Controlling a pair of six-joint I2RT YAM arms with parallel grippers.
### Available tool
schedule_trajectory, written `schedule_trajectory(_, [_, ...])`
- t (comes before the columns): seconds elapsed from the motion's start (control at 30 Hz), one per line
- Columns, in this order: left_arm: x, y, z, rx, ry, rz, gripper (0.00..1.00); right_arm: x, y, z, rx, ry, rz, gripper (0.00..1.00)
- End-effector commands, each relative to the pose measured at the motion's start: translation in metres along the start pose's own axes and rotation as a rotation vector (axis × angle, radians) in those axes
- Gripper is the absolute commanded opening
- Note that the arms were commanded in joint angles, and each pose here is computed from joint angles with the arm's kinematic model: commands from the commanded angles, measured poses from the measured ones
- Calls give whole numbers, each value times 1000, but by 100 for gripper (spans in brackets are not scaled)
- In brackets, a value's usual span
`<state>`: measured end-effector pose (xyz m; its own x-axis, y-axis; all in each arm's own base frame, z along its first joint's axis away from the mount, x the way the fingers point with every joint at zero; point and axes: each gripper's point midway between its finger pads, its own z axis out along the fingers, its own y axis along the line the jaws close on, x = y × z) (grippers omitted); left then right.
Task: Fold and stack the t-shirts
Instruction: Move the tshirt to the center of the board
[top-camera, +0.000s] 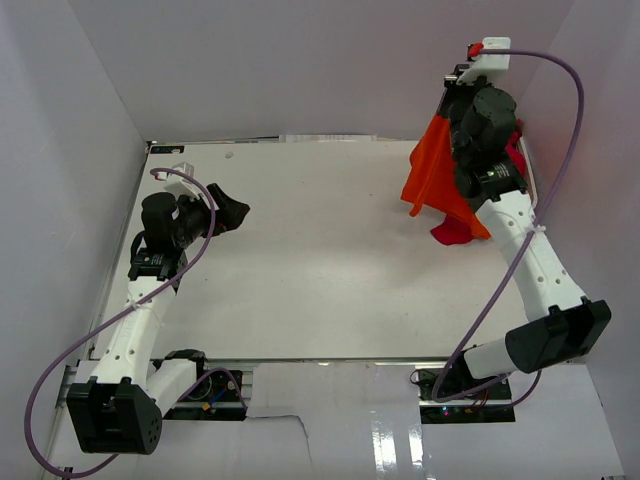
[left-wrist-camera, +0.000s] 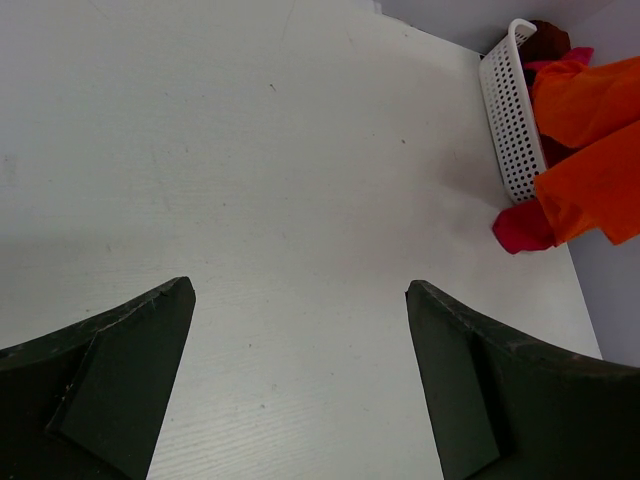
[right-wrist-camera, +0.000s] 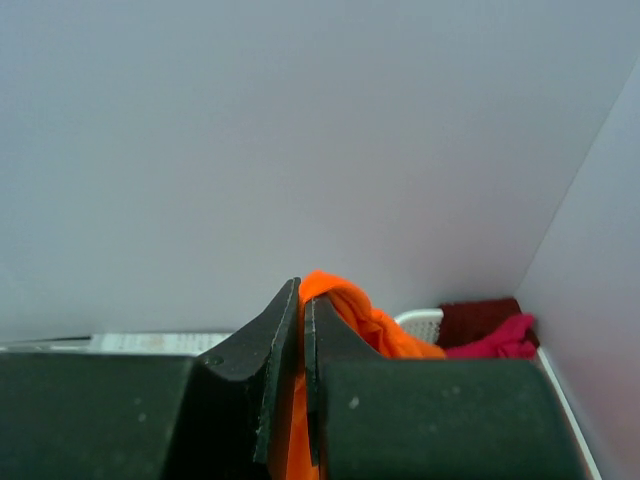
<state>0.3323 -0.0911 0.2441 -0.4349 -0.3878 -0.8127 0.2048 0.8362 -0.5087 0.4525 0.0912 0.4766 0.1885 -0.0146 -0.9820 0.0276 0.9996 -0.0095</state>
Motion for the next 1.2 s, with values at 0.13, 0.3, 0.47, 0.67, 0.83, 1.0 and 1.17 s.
schedule_trajectory(0.13, [-3,-18,-2,91,-1,16,98,-138,22,-57,-238,-232,104,8])
schedule_trajectory(0.3, [-2,-23,-3,122,-5,23,98,-163,49,-84,-420,-215,173,8])
schedule_trajectory(0.47, [-4,-24,-4,125,-14,30,98,-156,96,-107,-632,-137,277,8])
schedule_trajectory(0.67, [-7,-19,-5,92,-31,33,98,-106,174,-138,-886,80,348,8])
schedule_trajectory(0.83, [-8,-18,-7,84,-40,39,98,-29,226,-164,-997,358,338,8])
schedule_trajectory(1.0, [-10,-18,-6,81,-41,41,98,43,253,-186,-1009,479,247,8])
schedule_trajectory(1.17, [-10,-17,-5,78,-39,39,98,90,275,-183,-1063,563,145,8])
